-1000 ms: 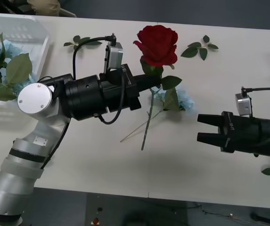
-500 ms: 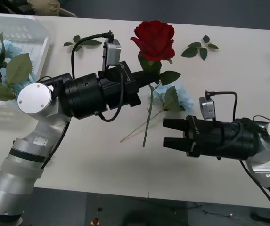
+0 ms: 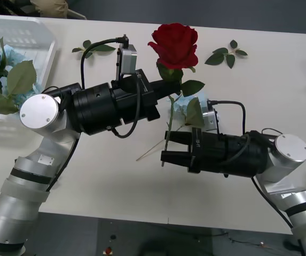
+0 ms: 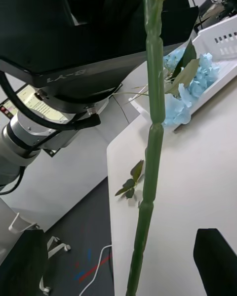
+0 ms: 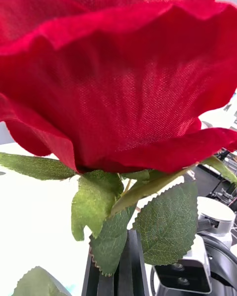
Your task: Put the red flowers into the right box and the blue flowers into the left box
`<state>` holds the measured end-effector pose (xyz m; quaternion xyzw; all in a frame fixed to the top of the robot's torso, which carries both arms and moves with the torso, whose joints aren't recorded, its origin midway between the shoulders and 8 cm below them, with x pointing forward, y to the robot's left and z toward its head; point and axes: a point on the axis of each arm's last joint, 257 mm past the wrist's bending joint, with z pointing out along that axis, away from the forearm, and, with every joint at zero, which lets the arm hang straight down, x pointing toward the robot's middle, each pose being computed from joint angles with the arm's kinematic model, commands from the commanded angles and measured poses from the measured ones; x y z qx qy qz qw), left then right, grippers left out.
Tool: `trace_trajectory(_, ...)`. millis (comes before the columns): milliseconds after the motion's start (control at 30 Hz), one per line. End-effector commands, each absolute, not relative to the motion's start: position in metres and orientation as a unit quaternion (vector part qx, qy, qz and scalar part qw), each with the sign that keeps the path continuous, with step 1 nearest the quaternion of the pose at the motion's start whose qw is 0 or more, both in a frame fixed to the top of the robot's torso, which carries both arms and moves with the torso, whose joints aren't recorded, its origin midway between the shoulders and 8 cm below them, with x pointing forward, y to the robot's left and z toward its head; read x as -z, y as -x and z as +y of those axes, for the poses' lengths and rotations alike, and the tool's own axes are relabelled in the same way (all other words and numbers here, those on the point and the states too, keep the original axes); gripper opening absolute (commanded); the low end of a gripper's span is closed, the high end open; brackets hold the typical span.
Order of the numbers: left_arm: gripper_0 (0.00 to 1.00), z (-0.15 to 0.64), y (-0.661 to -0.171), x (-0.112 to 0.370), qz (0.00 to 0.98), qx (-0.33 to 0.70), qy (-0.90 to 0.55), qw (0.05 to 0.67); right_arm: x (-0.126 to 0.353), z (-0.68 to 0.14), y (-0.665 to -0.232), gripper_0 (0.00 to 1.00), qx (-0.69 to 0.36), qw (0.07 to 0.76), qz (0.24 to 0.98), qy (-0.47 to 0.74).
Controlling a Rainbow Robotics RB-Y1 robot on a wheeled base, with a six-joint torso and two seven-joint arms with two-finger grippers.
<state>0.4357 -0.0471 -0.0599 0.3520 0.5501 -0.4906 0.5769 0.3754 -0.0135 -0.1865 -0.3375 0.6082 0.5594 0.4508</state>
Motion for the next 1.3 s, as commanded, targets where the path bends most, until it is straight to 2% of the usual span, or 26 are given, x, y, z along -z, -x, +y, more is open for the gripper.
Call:
trace_trajectory(33, 0.00, -0.058, -0.427, 0.048, 0.524, 0.487, -0.370, 0.594, 0.164, 0.011, -0.381, 0.87, -0.570, 0.462, 0.589, 0.338)
trace_trajectory(300, 0.00, -0.058, -0.427, 0.048, 0.524, 0.487, -0.370, 0.594, 0.165, 0.023, -0.387, 0.85, -0.560, 0.465, 0.595, 0.341)
trace_trajectory(367, 0.00, -0.058, -0.427, 0.048, 0.524, 0.487, -0.370, 0.594, 0.169, 0.025, -0.389, 0.70, -0.552, 0.465, 0.600, 0.346)
trace_trajectory(500, 0.00, -0.058, -0.427, 0.048, 0.524, 0.487, -0.370, 0.594, 0.172, 0.030, -0.391, 0.48, -0.543, 0.467, 0.604, 0.349)
trace_trajectory(567, 0.00, -0.058, -0.427, 0.048, 0.524, 0.487, -0.370, 0.594, 0.174, 0.035, -0.392, 0.30, -0.542, 0.468, 0.605, 0.349)
trace_trajectory(667, 0.00, -0.058, -0.427, 0.048, 0.524, 0.487, -0.370, 0.594, 0.173, 0.040, -0.393, 0.13, -0.540, 0.469, 0.606, 0.349)
trace_trajectory(867, 0.00, -0.058, -0.427, 0.048, 0.524, 0.487, -0.370, 0.594, 0.171, 0.044, -0.395, 0.00, -0.539, 0.471, 0.604, 0.351)
trace_trajectory(1267, 0.01, -0.058, -0.427, 0.048, 0.524, 0.487, -0.370, 0.594, 0.170, 0.045, -0.398, 0.00, -0.531, 0.474, 0.605, 0.357)
trace_trajectory(1300, 0.20, -0.058, -0.427, 0.048, 0.524, 0.487, -0.370, 0.594, 0.170, 0.045, -0.399, 0.00, -0.530, 0.475, 0.605, 0.357)
